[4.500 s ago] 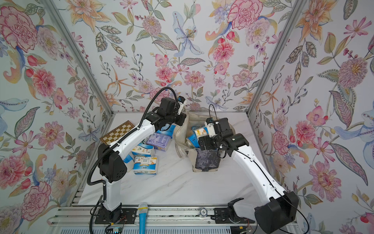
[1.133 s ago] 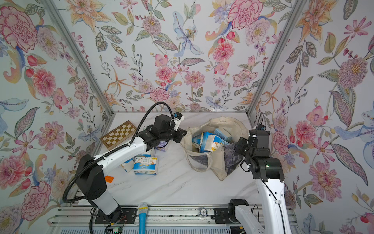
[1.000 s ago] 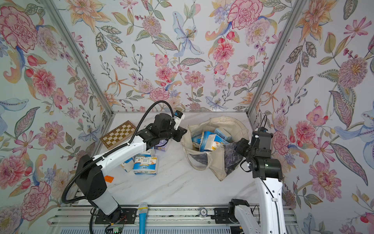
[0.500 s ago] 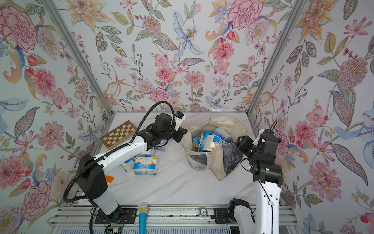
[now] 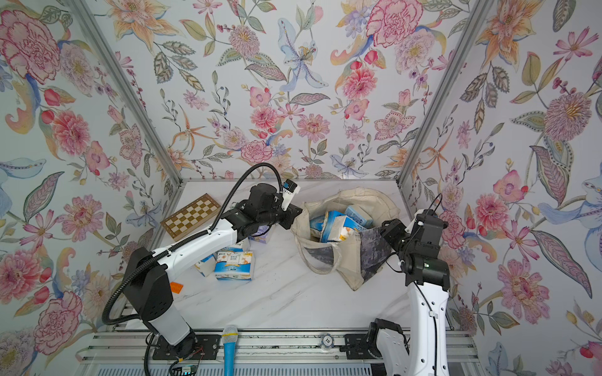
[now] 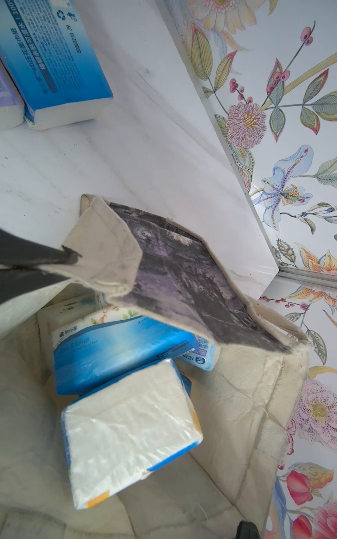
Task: Put tissues into the canvas bag
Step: Adjust the canvas bag at the center of the board, then pick up the pack of facial tissues from the center of the board.
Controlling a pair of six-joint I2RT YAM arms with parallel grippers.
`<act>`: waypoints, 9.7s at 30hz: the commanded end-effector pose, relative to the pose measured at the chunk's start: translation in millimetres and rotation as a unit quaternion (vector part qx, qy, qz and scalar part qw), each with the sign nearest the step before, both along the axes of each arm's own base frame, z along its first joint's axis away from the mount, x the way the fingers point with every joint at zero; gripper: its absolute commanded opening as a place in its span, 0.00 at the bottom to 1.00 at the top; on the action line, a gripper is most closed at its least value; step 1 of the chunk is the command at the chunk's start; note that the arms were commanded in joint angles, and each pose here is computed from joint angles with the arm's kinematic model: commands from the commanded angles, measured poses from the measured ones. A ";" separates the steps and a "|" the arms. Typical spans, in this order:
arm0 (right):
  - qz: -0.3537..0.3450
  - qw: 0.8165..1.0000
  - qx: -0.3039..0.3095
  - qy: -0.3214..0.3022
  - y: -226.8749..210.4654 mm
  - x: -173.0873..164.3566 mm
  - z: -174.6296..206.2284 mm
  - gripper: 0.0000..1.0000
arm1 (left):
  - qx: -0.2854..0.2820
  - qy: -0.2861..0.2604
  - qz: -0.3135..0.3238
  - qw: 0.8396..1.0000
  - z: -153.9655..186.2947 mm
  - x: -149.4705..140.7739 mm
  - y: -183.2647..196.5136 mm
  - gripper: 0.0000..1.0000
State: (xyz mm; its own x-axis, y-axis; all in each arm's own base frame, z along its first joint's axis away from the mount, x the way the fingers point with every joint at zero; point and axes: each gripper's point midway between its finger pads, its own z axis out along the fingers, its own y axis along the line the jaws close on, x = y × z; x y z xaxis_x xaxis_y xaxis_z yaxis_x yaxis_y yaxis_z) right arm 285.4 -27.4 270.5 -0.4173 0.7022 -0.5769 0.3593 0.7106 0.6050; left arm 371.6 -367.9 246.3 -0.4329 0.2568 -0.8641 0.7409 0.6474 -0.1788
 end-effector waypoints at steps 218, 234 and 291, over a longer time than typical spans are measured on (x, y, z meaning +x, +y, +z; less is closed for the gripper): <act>0.110 0.972 -0.204 0.042 55.0 97.9 -16.1 0.39 | 0.028 -0.042 0.079 0.996 31.6 60.4 -2.2 0.00; 0.098 0.978 -0.175 0.049 32.3 55.4 -20.1 0.00 | 0.072 -0.055 0.174 0.981 30.1 86.5 64.9 0.10; 0.148 0.974 -0.169 0.012 49.1 50.8 -23.0 0.00 | 0.187 0.195 0.322 0.908 -148.2 91.3 278.9 0.86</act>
